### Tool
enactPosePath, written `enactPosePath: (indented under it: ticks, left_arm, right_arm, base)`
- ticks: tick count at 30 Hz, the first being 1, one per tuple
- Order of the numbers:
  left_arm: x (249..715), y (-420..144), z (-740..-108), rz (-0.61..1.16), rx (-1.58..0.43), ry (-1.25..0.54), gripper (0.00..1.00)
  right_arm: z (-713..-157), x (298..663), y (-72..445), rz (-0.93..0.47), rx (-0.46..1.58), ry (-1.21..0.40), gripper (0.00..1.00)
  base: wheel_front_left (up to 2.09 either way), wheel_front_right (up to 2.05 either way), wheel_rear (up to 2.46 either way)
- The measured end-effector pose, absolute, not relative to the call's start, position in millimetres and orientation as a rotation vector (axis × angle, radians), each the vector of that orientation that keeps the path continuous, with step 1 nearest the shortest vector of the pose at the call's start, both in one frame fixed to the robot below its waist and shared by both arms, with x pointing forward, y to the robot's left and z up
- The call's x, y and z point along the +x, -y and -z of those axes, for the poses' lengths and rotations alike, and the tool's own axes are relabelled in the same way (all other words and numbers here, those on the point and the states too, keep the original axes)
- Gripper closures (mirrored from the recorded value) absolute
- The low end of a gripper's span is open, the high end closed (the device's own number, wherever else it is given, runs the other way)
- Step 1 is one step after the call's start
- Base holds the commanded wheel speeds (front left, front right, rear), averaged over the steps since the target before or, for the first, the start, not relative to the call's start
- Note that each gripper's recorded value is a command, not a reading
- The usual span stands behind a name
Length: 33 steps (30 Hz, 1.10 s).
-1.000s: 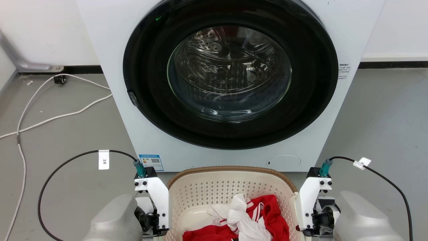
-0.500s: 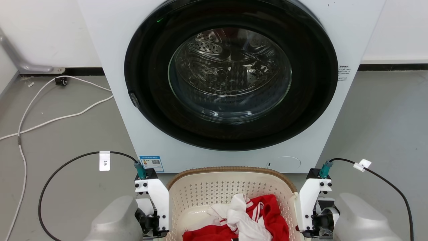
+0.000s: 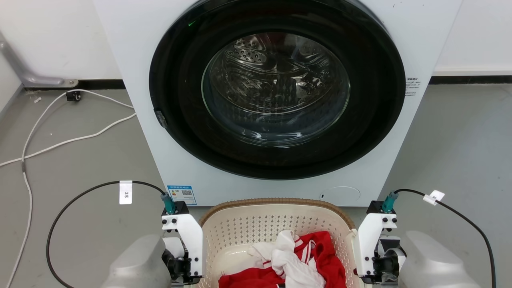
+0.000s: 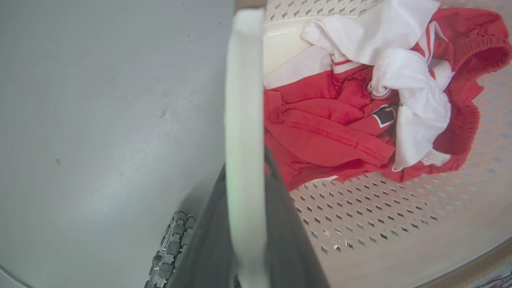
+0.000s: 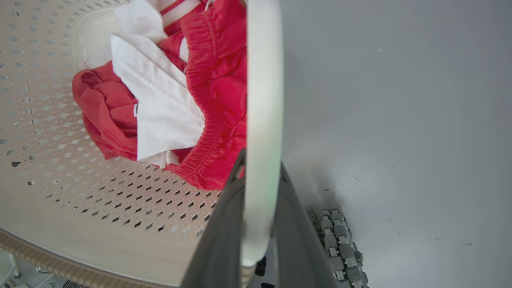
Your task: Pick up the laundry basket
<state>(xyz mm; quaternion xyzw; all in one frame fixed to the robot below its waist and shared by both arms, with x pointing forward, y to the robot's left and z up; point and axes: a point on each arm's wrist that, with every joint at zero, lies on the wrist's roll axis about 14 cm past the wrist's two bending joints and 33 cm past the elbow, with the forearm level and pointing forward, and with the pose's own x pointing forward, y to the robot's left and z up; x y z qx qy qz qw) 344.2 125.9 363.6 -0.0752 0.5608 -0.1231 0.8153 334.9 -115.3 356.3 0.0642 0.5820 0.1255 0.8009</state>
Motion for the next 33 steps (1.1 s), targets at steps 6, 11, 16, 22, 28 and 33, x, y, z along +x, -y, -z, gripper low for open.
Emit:
enactPosePath:
  ticks: [6, 11, 16, 22, 28, 33]
  left_arm:
    - [344.5, -125.8, -363.0, 0.264, -0.156, -1.193, 1.00]
    - [344.3, -125.6, -362.6, 0.265, -0.155, -1.192, 1.00]
    - [344.0, -125.6, -361.9, 0.265, -0.154, -1.195, 1.00]
    - [344.0, -125.5, -361.6, 0.266, -0.151, -1.193, 1.00]
    - [343.7, -125.4, -362.2, 0.267, -0.152, -1.191, 1.00]
    - [343.7, -125.2, -362.7, 0.267, -0.152, -1.188, 1.00]
  right_arm:
    - [-355.0, 333.9, 115.3, -0.269, 0.138, -1.252, 1.00]
    - [-353.3, 332.3, 115.4, -0.268, 0.139, -1.257, 1.00]
    - [-352.8, 332.3, 115.5, -0.268, 0.141, -1.258, 1.00]
    - [-352.5, 332.4, 115.4, -0.267, 0.143, -1.255, 1.00]
    - [-352.6, 332.1, 115.6, -0.267, 0.140, -1.255, 1.00]
    - [-353.0, 332.1, 115.9, -0.267, 0.139, -1.253, 1.00]
  base:
    - [0.00, 0.00, 0.00]
    - [0.00, 0.00, 0.00]
    - [0.00, 0.00, 0.00]
    - [0.00, 0.00, 0.00]
    - [0.00, 0.00, 0.00]
    - [0.00, 0.00, 0.00]
